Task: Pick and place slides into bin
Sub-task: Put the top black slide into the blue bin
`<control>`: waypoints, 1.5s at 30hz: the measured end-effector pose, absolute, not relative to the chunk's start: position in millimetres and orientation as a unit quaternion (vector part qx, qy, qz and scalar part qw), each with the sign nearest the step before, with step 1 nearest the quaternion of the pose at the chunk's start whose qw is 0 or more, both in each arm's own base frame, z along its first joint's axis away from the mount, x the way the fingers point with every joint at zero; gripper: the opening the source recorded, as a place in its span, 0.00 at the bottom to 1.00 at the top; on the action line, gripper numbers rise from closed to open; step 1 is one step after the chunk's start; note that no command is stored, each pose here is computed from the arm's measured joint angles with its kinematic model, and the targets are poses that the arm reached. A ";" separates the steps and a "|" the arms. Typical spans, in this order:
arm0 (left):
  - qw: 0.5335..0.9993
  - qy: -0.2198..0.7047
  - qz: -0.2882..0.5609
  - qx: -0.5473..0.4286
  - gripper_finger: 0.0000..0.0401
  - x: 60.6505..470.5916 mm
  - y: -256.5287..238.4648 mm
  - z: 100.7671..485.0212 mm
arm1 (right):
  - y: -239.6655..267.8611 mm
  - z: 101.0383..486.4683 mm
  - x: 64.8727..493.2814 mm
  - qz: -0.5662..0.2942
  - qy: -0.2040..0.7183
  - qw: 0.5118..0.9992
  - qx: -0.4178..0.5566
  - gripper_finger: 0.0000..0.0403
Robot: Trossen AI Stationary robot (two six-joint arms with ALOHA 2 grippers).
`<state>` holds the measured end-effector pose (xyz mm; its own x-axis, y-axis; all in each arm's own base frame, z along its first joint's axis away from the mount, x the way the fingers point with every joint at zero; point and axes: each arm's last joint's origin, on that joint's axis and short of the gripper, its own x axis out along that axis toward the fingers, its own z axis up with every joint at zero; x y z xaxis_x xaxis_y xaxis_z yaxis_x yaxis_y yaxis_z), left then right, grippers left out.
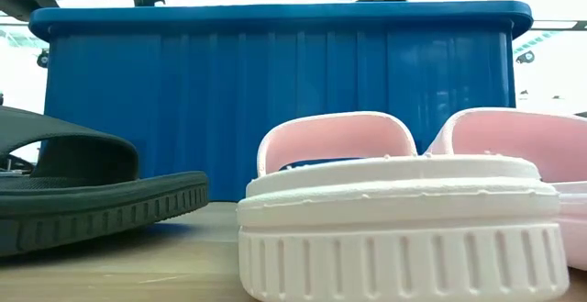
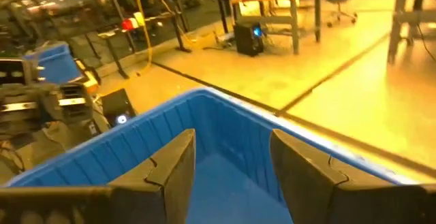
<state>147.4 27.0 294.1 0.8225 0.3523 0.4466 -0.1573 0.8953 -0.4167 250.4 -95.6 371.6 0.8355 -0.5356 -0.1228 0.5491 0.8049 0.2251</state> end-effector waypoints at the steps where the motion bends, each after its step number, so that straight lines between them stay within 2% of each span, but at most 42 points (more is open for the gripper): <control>1: 0.937 -0.265 0.136 -0.184 0.31 147.2 27.0 294.1 | -93.6 372.9 249.8 -0.282 0.026 0.951 0.121 0.45; 7: 0.934 -0.266 0.133 -0.196 0.31 147.6 27.0 293.6 | -88.3 373.5 244.8 -0.278 0.043 0.953 0.112 0.43; 11: 0.935 -0.265 0.133 -0.196 0.31 148.2 27.1 293.2 | -87.4 370.5 237.2 -0.308 0.067 0.941 0.126 0.41; 19: 0.934 -0.266 0.133 -0.196 0.31 149.2 27.2 292.4 | -83.9 380.4 223.1 -0.327 0.044 0.935 0.132 0.36; 22: 0.935 -0.265 0.133 -0.196 0.31 149.6 27.3 292.1 | -83.1 379.7 215.8 -0.354 0.057 0.924 0.128 0.34; 28: 0.936 -0.261 0.134 -0.196 0.31 150.8 27.5 290.9 | -83.1 367.9 198.1 -0.466 0.091 0.867 0.155 0.31; 33: 0.936 -0.260 0.134 -0.196 0.31 151.0 27.5 290.4 | -79.4 370.3 184.5 -0.477 0.083 0.864 0.143 0.29; 39: 0.936 -0.261 0.134 -0.195 0.31 150.5 27.4 290.7 | -70.6 371.8 157.4 -0.477 0.142 0.863 0.087 0.31; 45: 0.936 -0.260 0.134 -0.195 0.31 150.8 27.4 290.5 | -60.4 368.1 125.4 -0.489 0.208 0.843 0.080 0.40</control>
<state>150.8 27.4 290.5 0.8287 0.3528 0.4345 -0.1495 0.8877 -0.4356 125.4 -60.4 368.1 0.4340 -0.7916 -0.4301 0.8586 0.5081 -0.0688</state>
